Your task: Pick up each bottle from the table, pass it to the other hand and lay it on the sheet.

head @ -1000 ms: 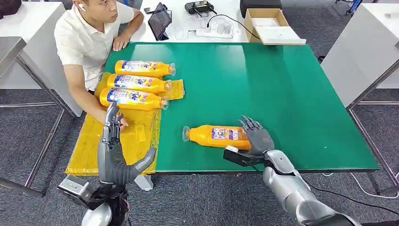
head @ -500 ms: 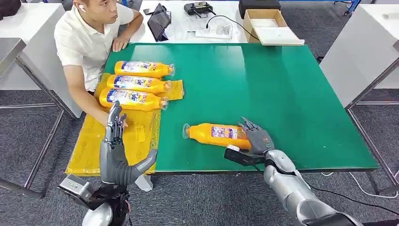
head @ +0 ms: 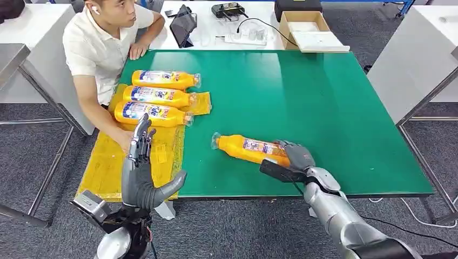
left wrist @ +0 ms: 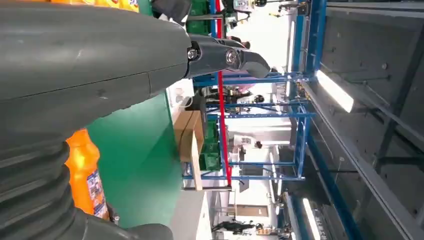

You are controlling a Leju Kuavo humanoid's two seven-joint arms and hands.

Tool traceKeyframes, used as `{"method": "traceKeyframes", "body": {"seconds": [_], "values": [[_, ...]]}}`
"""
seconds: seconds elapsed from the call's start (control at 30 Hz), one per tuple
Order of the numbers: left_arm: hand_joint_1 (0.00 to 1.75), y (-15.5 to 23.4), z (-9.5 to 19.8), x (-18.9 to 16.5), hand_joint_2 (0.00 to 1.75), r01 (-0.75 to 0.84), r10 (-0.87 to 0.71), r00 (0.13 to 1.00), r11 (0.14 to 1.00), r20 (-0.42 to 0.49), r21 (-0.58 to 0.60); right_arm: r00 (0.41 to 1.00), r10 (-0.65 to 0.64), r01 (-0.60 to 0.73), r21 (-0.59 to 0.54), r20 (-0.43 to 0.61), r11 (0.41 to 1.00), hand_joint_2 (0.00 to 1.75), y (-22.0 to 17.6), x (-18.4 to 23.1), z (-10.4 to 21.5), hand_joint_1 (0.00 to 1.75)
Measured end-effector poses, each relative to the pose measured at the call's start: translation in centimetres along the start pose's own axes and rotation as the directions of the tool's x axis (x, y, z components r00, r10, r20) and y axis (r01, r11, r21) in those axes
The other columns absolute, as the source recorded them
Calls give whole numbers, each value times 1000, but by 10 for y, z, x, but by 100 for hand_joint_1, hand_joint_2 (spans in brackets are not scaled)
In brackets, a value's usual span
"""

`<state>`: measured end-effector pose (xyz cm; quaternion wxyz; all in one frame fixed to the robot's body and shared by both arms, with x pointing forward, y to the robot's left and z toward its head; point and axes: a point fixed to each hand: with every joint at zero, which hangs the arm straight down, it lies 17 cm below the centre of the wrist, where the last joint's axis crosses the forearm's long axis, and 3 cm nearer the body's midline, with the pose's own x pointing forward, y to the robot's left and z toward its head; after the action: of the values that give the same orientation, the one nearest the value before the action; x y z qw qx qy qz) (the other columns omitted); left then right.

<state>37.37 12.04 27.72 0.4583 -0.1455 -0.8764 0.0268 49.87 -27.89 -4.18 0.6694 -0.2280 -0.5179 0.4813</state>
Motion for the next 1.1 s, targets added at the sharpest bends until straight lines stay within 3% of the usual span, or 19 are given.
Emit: {"method": "traceKeyframes", "body": {"seconds": [0.2, 0.33, 0.43, 0.53, 0.73, 0.9, 1.1], "values": [[0, 0, 0, -1, 175, -1, 1, 1000, 1000, -2, 0, 999, -41, 41, -1, 20, 999, 175, 1, 3, 1, 175], [0, 6, 2, -6, 175, -25, 26, 999, 999, -33, 32, 972, -165, 173, -33, 168, 984, 175, 2, 30, 7, 175], [0, 22, 7, -30, 175, -106, 127, 980, 985, -153, 134, 922, -247, 281, -74, 298, 957, 175, 9, 67, 17, 175], [0, 41, 17, -49, 175, -147, 198, 957, 961, -211, 236, 876, -296, 377, -159, 381, 912, 175, 8, 105, 32, 175], [0, 69, 36, -80, 175, -289, 417, 869, 865, -266, 411, 783, -291, 542, -373, 550, 753, 175, -54, 169, 70, 175], [0, 69, 45, -90, 175, -321, 454, 844, 854, -285, 410, 726, -284, 606, -388, 626, 695, 175, -74, 197, 91, 175], [0, 42, 45, -80, 175, -391, 468, 839, 874, -277, 289, 693, -267, 616, -358, 669, 701, 175, -70, 219, 98, 175]]}}
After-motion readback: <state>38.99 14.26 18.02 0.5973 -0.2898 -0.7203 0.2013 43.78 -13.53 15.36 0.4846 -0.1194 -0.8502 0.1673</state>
